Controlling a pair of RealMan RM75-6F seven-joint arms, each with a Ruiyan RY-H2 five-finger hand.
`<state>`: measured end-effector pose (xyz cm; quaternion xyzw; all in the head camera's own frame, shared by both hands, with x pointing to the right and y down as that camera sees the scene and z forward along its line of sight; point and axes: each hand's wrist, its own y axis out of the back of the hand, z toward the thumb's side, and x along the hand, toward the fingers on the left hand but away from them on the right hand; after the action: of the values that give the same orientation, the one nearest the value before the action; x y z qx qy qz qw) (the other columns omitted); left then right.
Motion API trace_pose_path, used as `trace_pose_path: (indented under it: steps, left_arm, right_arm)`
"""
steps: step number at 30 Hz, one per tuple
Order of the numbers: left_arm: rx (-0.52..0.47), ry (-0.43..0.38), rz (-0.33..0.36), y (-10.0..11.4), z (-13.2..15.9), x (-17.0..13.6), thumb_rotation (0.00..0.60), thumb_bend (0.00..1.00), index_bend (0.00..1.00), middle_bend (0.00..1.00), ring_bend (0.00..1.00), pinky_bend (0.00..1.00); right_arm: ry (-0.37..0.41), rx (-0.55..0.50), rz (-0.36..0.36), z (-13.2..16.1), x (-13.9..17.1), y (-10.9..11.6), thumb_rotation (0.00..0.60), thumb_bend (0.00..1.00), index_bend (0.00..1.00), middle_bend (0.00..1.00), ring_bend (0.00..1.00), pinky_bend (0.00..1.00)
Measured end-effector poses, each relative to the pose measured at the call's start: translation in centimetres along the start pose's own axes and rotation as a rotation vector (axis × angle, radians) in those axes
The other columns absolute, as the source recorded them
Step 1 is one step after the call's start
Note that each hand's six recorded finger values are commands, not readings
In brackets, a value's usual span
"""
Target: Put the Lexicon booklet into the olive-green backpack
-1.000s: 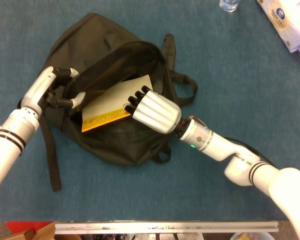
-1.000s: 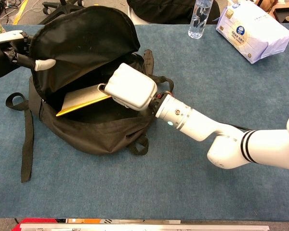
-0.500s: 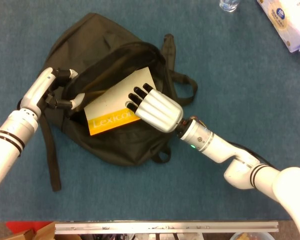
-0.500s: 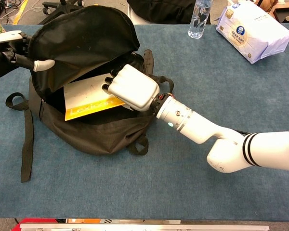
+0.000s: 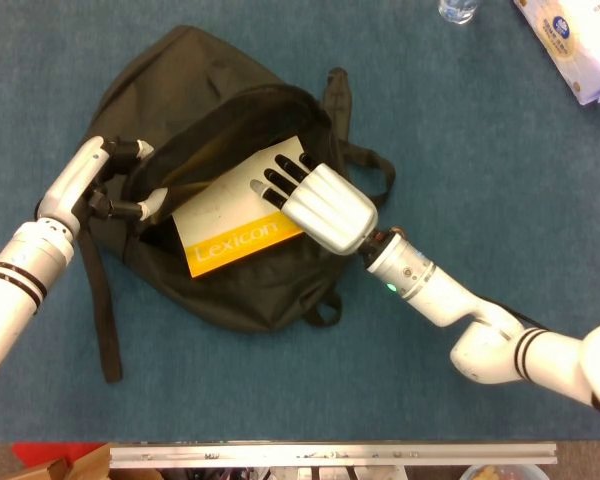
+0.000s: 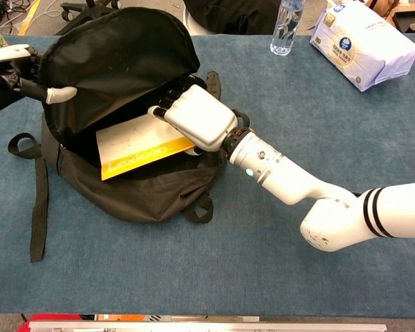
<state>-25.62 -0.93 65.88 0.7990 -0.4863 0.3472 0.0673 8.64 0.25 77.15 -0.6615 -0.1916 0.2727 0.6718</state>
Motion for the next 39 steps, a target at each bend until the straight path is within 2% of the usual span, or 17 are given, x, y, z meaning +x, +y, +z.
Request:
trace_pose_path:
  steps: [9, 14, 22, 24, 28, 31, 33, 39]
  left_arm:
    - [0.008, 0.002, -0.009, -0.3, 0.1, 0.0, 0.600, 0.45, 0.69, 0.48, 0.38, 0.29]
    - [0.010, 0.004, -0.006, -0.2, 0.1, -0.1, 0.600, 0.45, 0.69, 0.47, 0.38, 0.29]
    - [0.015, 0.015, -0.002, 0.1, -0.5, -0.2, 0.600, 0.45, 0.68, 0.47, 0.38, 0.29]
    - [0.024, 0.016, -0.006, 0.0, -0.5, -0.2, 0.600, 0.45, 0.68, 0.47, 0.38, 0.29]
    - [0.056, 0.015, -0.013, -0.2, -0.8, -0.2, 0.600, 0.45, 0.68, 0.46, 0.37, 0.30]
    - [0.107, 0.007, -0.019, -0.3, -0.9, -0.2, 0.600, 0.45, 0.65, 0.41, 0.33, 0.29]
    - [0.166, -0.002, -0.031, -0.5, -1.0, -0.3, 0.600, 0.45, 0.61, 0.37, 0.29, 0.29]
    - [0.383, -0.032, -0.110, -1.9, -1.3, -0.7, 0.600, 0.45, 0.35, 0.23, 0.17, 0.24]
  right_arm:
    - [-0.017, -0.124, 0.095, -0.8, 1.2, 1.4, 0.600, 0.00, 0.23, 0.33, 0.22, 0.43]
    - [-0.027, -0.141, 0.161, -1.5, 2.1, 1.8, 0.600, 0.00, 0.22, 0.33, 0.21, 0.43]
    - [-0.030, -0.144, 0.204, -2.9, 4.5, 3.0, 0.600, 0.00, 0.22, 0.33, 0.21, 0.43]
    - [-0.036, -0.144, 0.195, -3.5, 5.2, 3.8, 0.600, 0.00, 0.22, 0.34, 0.21, 0.43]
    - [-0.054, -0.151, 0.144, -5.2, 6.9, 6.0, 0.600, 0.00, 0.30, 0.39, 0.24, 0.45]
    - [-0.081, -0.143, 0.094, -7.1, 8.5, 8.1, 0.600, 0.00, 0.34, 0.42, 0.27, 0.46]
    - [-0.107, -0.135, 0.065, -8.7, 9.8, 9.6, 0.600, 0.00, 0.35, 0.43, 0.28, 0.47]
    - [-0.210, -0.101, -0.001, -13.4, 14.1, 13.6, 0.600, 0.00, 0.36, 0.44, 0.29, 0.47]
